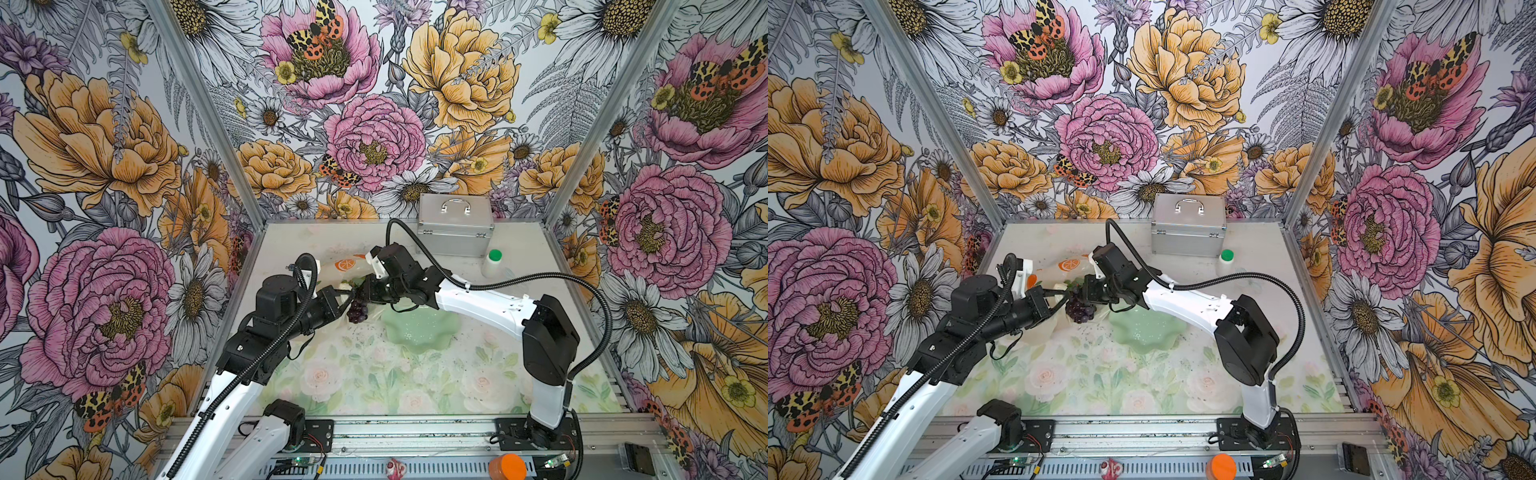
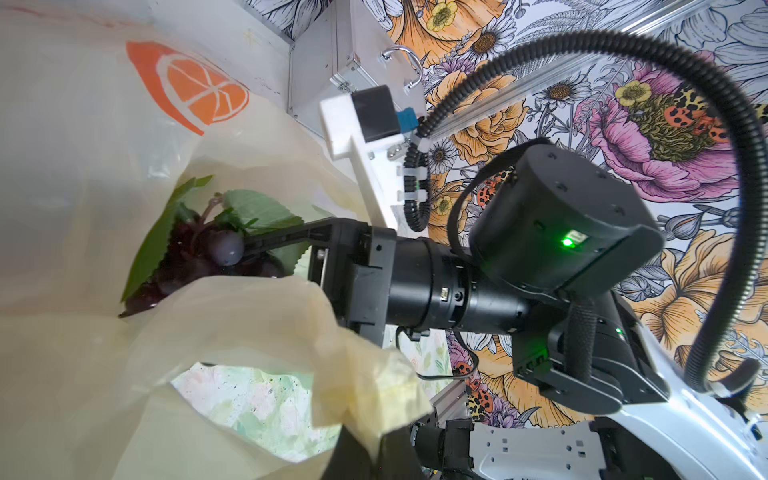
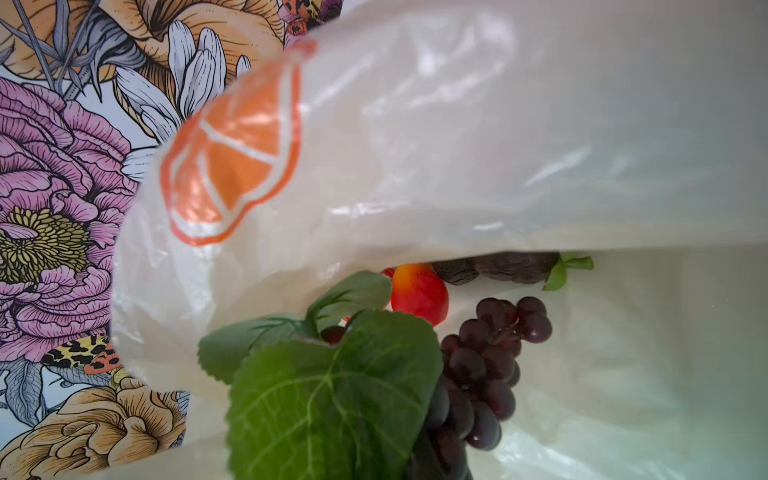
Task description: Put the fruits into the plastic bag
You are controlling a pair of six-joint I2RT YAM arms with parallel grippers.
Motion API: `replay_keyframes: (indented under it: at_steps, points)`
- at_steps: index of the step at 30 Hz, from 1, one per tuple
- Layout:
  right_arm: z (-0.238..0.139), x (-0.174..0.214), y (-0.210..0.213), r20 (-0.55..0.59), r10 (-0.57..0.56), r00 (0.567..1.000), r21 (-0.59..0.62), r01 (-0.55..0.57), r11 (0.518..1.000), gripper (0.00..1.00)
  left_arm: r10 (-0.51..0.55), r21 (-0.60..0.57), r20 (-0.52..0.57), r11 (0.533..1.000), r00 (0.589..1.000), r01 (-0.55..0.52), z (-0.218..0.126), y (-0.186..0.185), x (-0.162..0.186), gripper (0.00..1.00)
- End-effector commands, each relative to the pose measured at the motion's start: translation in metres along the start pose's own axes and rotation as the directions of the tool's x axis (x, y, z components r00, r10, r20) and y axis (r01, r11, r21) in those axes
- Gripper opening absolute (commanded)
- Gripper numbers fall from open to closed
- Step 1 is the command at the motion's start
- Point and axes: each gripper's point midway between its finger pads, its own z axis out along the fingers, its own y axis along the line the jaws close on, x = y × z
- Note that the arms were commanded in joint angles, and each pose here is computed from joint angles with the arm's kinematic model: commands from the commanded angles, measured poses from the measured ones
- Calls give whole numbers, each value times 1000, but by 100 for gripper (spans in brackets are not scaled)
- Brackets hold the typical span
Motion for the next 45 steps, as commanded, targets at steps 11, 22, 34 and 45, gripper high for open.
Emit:
replay_keyframes:
  at_steps: [11,22,34,45]
  points:
    - [26,-10,-11,-26,135,990,11,-135,991,14,65,218,-4,974,998,-63,-16,-45,5,0]
    - [-12,-83,-35,284,244,927,91,-280,956,13,78,274,-34,960,996,-66,-26,-50,19,0]
    - [15,-60,-41,190,233,954,105,-256,961,13,-8,185,-15,983,1000,10,-25,-20,25,0]
    - [26,-36,-35,102,202,974,94,-212,973,15,-67,178,-5,982,998,67,-16,-12,22,0]
